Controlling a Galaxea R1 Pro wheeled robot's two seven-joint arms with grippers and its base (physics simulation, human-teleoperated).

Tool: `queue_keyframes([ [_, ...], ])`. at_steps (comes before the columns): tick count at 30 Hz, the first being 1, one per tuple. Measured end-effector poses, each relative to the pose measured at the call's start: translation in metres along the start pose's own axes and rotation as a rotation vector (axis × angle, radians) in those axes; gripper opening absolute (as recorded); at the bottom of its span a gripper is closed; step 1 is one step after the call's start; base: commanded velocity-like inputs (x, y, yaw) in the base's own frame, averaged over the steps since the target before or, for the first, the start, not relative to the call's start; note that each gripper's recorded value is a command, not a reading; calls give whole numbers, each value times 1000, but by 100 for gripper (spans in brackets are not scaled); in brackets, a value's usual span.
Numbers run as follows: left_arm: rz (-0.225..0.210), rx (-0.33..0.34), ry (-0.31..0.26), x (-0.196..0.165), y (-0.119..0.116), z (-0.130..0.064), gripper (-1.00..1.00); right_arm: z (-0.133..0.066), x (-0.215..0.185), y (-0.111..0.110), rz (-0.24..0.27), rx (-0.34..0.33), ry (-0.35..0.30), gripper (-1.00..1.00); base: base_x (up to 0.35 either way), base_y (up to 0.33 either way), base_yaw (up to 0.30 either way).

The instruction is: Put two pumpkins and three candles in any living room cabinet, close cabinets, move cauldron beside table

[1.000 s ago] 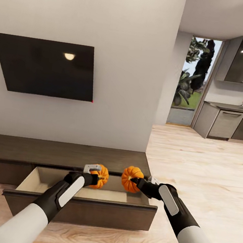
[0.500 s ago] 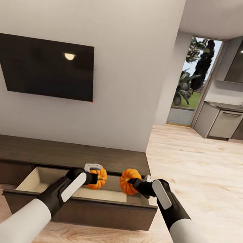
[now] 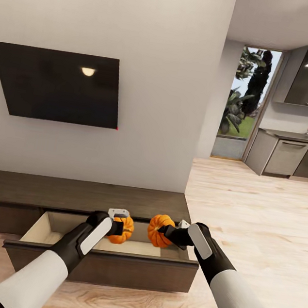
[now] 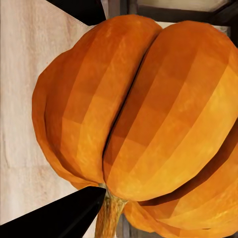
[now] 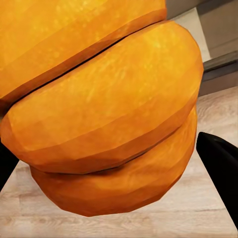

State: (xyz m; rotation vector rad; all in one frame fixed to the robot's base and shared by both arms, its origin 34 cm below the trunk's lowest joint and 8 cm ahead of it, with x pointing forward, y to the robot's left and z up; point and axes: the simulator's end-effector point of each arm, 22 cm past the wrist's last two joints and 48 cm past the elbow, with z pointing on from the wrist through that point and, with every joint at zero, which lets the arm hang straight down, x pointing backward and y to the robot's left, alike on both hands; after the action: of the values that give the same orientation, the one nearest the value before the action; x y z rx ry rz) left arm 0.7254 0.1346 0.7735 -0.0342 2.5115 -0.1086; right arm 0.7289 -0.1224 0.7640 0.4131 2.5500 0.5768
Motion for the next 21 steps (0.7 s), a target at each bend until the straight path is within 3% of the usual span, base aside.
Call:
queue_keyframes([
  [21, 2, -14, -2, -2, -4, -3, -100, 0, 2, 0, -2, 1, 6, -100, 127, -22, 0],
])
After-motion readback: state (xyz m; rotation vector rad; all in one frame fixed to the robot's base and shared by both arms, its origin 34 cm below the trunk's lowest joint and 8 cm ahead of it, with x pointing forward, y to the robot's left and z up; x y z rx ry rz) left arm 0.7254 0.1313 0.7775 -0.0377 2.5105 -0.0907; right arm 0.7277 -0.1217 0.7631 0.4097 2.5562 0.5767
